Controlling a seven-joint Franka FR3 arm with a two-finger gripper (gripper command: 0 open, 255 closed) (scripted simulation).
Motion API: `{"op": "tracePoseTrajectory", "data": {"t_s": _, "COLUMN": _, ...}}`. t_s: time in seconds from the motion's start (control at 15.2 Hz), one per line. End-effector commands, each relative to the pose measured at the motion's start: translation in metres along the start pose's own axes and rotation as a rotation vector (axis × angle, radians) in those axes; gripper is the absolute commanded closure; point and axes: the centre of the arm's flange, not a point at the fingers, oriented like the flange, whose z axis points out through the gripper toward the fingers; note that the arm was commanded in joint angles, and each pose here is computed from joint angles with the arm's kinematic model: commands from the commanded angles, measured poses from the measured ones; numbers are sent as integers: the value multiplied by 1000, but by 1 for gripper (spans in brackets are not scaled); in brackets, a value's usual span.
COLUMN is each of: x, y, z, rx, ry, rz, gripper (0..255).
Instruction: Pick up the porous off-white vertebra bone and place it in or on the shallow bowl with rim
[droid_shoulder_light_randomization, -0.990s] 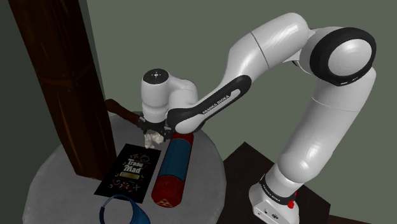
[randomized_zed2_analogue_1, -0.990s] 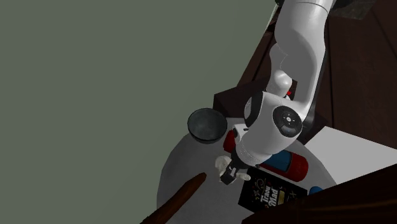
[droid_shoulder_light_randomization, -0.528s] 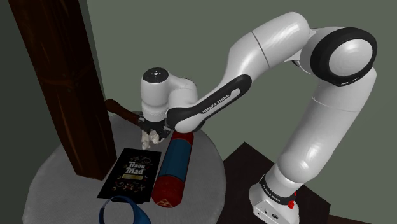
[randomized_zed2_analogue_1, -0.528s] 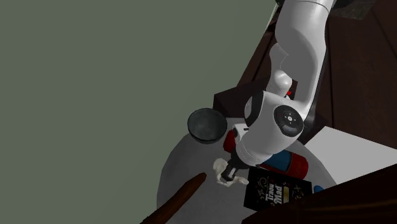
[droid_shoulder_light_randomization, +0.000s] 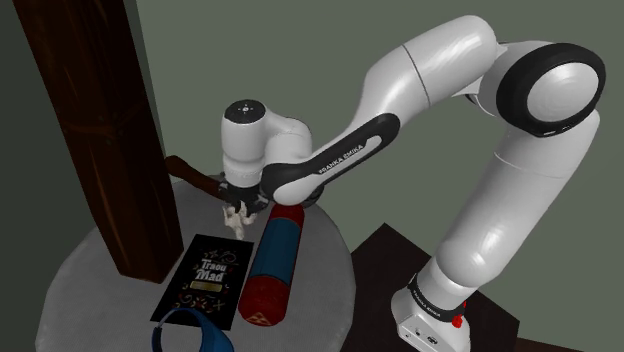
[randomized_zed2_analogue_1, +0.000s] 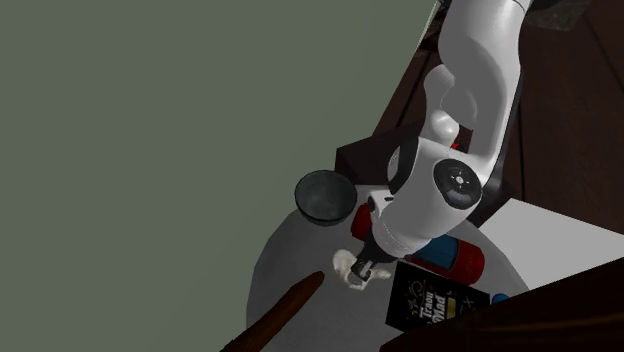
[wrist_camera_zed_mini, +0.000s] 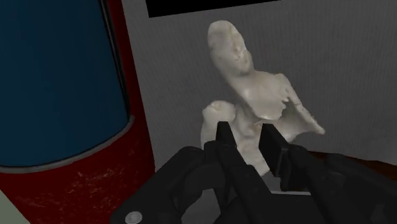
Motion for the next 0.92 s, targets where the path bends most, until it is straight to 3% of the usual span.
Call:
{"op": "tracePoseTrajectory", "data": {"t_s": 0.0, "x": 2, "y": 0, "z": -9, "rx": -2, "ry": -1, "rz": 0, "gripper": 255}}
{"op": "tracePoseTrajectory", "data": {"t_s": 0.26, "x": 5, "y": -1, "z": -20, "rx": -1, "ry": 0, "rz": 0, "gripper": 255}}
{"op": "tracePoseTrajectory", "data": {"t_s": 0.33, "x": 5, "y": -1, "z": -20, "rx": -1, "ry": 0, "rz": 0, "gripper": 0}}
{"op": "tracePoseTrajectory", "data": {"t_s": 0.46, "x": 49, "y": -2, "z": -11, "rx": -8, "ry": -121, "rz": 17, "gripper": 0}}
{"op": "tracePoseTrajectory", "data": {"t_s": 0.53, "x": 62, "y": -2, "z": -7, "rx": -10, "ry": -159, "rz": 22, "gripper": 0}}
{"op": "tracePoseTrajectory", "data": {"t_s": 0.86, "x": 58, "y": -2, "z": 19, "rx": -10, "ry": -159, "rz": 22, "gripper": 0}}
